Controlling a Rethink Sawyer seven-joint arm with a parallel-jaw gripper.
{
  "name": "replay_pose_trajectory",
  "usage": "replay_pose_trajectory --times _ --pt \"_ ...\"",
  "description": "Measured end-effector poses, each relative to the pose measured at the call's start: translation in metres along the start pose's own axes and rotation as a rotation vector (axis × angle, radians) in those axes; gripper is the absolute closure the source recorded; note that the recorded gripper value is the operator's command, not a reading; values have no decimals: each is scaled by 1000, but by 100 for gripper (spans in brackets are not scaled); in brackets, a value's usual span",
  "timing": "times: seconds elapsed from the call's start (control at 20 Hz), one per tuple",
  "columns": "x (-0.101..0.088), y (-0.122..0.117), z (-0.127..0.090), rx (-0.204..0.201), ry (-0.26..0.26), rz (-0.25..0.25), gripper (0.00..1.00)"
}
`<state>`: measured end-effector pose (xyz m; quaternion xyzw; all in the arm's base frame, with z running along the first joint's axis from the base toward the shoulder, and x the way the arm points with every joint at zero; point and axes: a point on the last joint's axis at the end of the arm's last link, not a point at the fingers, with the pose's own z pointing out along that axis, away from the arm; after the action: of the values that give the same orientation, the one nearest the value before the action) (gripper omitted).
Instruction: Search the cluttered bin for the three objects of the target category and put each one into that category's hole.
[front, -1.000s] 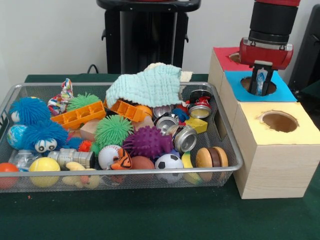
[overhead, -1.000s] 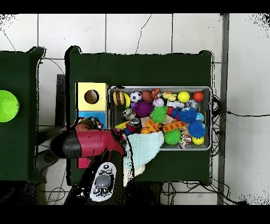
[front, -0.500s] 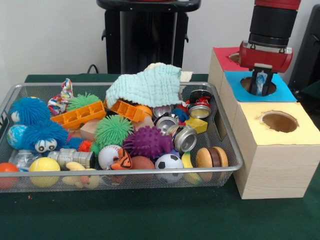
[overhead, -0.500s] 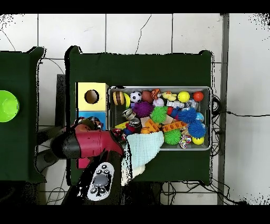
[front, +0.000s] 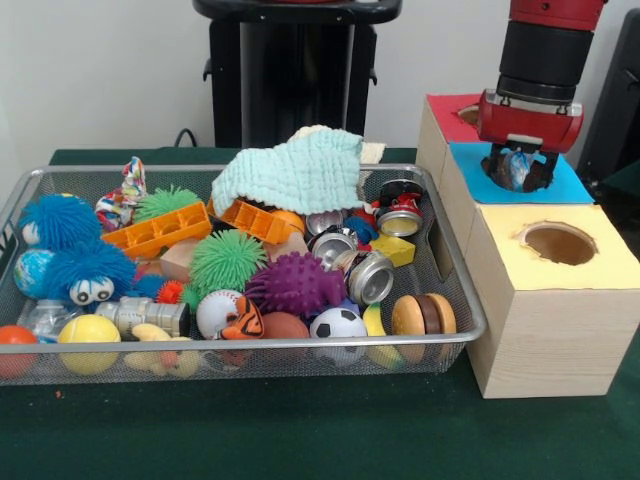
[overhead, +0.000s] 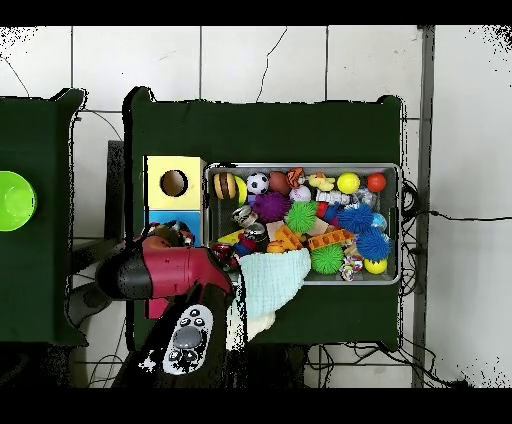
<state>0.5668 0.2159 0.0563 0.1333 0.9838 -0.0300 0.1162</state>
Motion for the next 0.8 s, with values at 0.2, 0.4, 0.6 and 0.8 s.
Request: replay_pose_trajectory --times 0.2,0.4,0.6,0.8 --pt "0 0 0 0 0 1 0" --pt "0 -1 -1 -2 6 6 0" --pt "1 -2 -6 -3 15 8 0" --pt "9 -6 -15 7 51 11 0"
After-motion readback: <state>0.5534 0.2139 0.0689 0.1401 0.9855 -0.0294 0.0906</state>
